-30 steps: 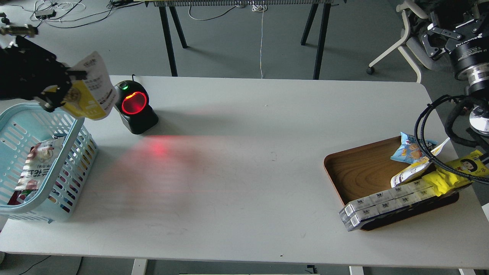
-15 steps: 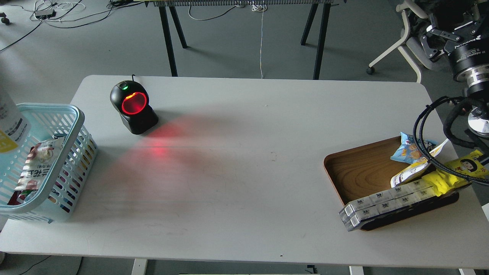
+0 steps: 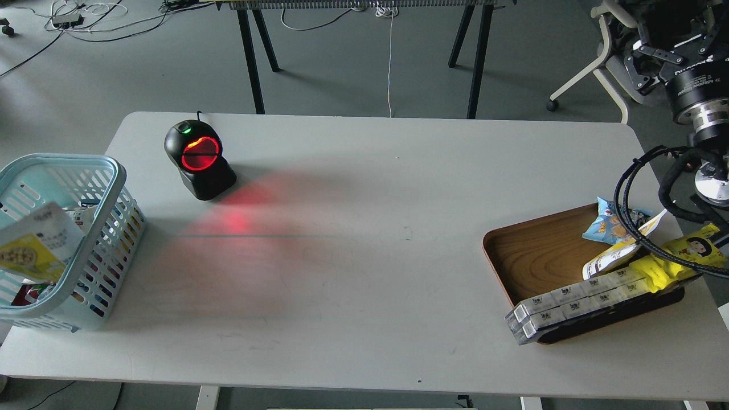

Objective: Scan snack and place in basket
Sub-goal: 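Release the pouch into the blue basket with the left gripper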

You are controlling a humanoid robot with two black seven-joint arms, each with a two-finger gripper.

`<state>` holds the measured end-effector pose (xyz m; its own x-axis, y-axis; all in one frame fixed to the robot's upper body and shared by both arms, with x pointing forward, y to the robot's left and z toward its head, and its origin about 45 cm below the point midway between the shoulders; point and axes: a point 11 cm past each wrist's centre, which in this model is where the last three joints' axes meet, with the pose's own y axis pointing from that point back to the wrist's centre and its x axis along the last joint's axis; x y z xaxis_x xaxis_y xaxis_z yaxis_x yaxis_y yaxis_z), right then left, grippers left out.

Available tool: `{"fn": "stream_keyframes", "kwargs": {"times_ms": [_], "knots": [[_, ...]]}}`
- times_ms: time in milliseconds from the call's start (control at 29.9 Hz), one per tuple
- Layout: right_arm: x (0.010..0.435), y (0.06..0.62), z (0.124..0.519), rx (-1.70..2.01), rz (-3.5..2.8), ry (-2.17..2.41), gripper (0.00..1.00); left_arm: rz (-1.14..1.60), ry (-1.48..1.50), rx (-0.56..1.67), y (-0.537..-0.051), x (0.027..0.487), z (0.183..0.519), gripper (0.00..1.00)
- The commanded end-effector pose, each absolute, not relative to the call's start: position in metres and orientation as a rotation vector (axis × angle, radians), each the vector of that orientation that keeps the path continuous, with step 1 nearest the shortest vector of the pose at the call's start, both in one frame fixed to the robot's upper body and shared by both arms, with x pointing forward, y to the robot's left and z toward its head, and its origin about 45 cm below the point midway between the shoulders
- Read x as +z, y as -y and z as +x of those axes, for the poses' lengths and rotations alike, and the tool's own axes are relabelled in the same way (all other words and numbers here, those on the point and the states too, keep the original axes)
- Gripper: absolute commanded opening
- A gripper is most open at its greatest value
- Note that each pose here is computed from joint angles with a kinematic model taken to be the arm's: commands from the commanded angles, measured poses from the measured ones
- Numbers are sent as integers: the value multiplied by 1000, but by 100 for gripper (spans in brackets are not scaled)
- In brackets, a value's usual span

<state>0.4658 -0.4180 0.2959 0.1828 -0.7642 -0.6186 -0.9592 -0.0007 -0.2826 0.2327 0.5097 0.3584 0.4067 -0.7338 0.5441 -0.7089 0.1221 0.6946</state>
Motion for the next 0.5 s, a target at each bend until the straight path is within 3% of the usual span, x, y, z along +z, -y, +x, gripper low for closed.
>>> {"fn": "stream_keyframes", "kwargs": {"times_ms": [0,134,468], "knots": [[297,421,465,372,-1806,-1630,99,1552,1327,39,-505,364,236,77],[298,424,464,368,-1805,-1635,99,1412,1246,347,-498,383,248,88],[324,437,467,298,-1804,-1634,99,815,953,839,-443,432,328,95]]}}
